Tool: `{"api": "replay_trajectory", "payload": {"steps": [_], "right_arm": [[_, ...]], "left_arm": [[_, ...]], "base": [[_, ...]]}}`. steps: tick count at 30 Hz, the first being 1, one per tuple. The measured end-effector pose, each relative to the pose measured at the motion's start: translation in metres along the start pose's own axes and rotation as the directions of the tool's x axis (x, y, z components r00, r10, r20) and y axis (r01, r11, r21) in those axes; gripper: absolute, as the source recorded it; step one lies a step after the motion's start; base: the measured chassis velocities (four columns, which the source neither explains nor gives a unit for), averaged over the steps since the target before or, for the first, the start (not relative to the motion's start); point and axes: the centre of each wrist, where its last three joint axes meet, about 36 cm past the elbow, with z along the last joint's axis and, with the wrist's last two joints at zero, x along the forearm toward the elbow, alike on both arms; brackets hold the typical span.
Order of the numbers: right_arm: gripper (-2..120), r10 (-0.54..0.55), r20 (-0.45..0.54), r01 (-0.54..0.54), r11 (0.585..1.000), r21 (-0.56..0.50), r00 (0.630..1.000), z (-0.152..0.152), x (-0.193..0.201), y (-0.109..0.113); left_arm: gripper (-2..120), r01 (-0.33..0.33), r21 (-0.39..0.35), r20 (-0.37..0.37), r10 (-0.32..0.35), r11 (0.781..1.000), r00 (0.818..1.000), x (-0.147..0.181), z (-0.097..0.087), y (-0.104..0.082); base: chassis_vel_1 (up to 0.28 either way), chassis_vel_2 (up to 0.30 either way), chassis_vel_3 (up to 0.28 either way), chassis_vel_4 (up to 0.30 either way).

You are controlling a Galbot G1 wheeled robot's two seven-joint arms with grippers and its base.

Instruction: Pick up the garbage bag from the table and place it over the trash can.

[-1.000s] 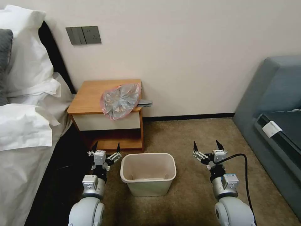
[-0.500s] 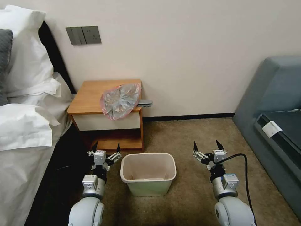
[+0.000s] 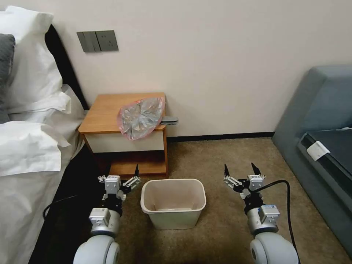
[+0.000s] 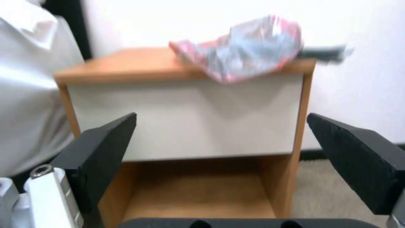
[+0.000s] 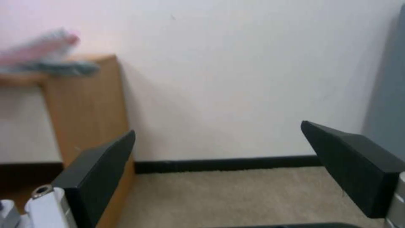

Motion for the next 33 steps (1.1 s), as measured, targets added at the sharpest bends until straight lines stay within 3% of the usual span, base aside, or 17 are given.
{"api": "replay_trajectory", "payload": {"steps": [4,7,10,14,25,26,27,30,32,33], "right_arm": [[100,-0.003,0.018,0.004,1.000,-0.017,1.000,-0.023,0.013,0.010],[100,0.002,0.048,0.001,0.999,-0.052,0.999,-0.060,0.034,0.021],[100,0.017,0.061,-0.011,0.996,-0.084,0.998,-0.070,0.040,0.026],[100,0.034,0.060,-0.027,0.994,-0.108,0.998,-0.072,0.040,0.026],[100,0.032,0.045,-0.024,0.984,-0.174,0.998,-0.076,0.027,0.011],[100,-0.046,0.011,0.047,0.940,-0.338,0.999,-0.077,0.017,0.005],[100,-0.093,0.002,0.085,0.900,-0.428,0.996,-0.077,0.012,0.003],[100,-0.133,0.003,0.116,0.854,-0.508,0.991,-0.078,0.003,-0.001],[100,-0.179,0.000,0.142,0.781,-0.608,0.984,-0.080,-0.016,-0.007],[100,-0.179,0.000,0.142,0.781,-0.608,0.984,-0.080,-0.016,-0.007]], "left_arm": [[100,0.008,0.014,0.020,-0.008,1.000,1.000,0.012,-0.020,-0.002],[100,0.017,0.038,0.051,-0.019,0.999,0.999,0.030,-0.053,-0.004],[100,0.024,0.050,0.060,-0.027,0.998,0.998,0.040,-0.068,-0.004],[100,0.047,0.043,-0.018,-0.047,0.998,0.999,0.048,-0.068,-0.002],[100,0.085,0.036,-0.039,-0.084,0.996,0.996,0.045,-0.069,0.006],[100,0.088,0.059,-0.042,-0.086,0.994,0.995,0.044,-0.069,0.009],[100,0.081,0.068,-0.047,-0.078,0.994,0.996,0.045,-0.068,0.010],[100,0.070,0.079,-0.050,-0.066,0.994,0.997,0.045,-0.068,0.012],[100,0.057,0.094,-0.065,-0.051,0.994,0.997,0.045,-0.068,0.013],[100,0.057,0.094,-0.065,-0.051,0.994,0.997,0.045,-0.068,0.013]], "base": [[0.000,0.000,0.000,0.000],[0.000,0.000,0.000,0.000],[0.000,0.000,0.000,0.000],[0.000,0.000,0.000,0.000],[0.000,0.000,0.000,0.000],[0.000,0.000,0.000,0.000],[0.000,0.000,0.000,0.000],[0.000,0.000,0.000,0.000],[0.000,0.000,0.000,0.000],[0.000,0.000,0.000,0.000]]}}
